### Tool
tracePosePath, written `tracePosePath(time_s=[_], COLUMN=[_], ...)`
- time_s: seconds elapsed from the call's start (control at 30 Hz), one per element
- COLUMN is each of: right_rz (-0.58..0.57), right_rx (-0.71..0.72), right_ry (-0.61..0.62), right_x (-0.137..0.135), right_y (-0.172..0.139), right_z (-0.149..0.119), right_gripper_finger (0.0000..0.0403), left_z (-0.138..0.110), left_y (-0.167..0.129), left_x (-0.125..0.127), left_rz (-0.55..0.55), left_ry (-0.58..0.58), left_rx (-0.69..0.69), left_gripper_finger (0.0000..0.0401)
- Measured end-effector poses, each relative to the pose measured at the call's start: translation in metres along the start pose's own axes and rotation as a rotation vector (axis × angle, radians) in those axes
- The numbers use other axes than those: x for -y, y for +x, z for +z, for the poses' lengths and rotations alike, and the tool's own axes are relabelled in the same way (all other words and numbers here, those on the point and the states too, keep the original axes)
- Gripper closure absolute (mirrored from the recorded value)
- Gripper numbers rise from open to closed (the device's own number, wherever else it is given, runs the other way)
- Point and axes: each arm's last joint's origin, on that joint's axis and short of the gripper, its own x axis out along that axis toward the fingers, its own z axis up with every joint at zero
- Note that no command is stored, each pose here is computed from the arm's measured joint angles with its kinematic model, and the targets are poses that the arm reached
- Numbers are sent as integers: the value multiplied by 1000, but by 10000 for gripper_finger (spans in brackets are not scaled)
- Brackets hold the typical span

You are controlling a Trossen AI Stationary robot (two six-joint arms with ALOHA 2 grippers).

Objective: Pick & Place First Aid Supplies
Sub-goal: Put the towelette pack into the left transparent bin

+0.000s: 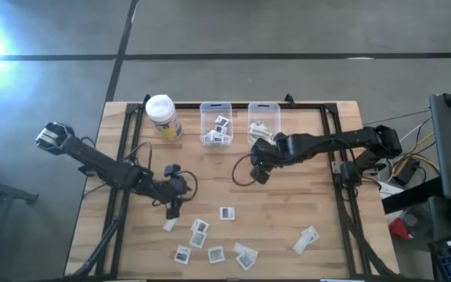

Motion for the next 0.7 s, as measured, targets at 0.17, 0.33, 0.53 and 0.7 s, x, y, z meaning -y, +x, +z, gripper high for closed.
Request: tracePosePath(time_s=[0.17, 0.33, 0.53, 0.7], right_rz=[3, 10, 14, 14], right_rx=[16, 22, 24, 25], right_ry=[-29, -24, -23, -22], right_x=[-11, -15, -16, -16], right_y=[-5, -6, -7, -7], right_z=[-7, -10, -10, -10], right_gripper_finger=[335, 331, 326, 332], left_z=[-4, -7, -13, -15], left_y=[11, 28, 45, 57], left_x=[11, 21, 25, 29], left_rz=[-135, -241, -238, -261], left_ry=[24, 32, -6, -39], left_rx=[-67, -105, -153, -157], left_gripper_finger=[234, 234, 234, 234])
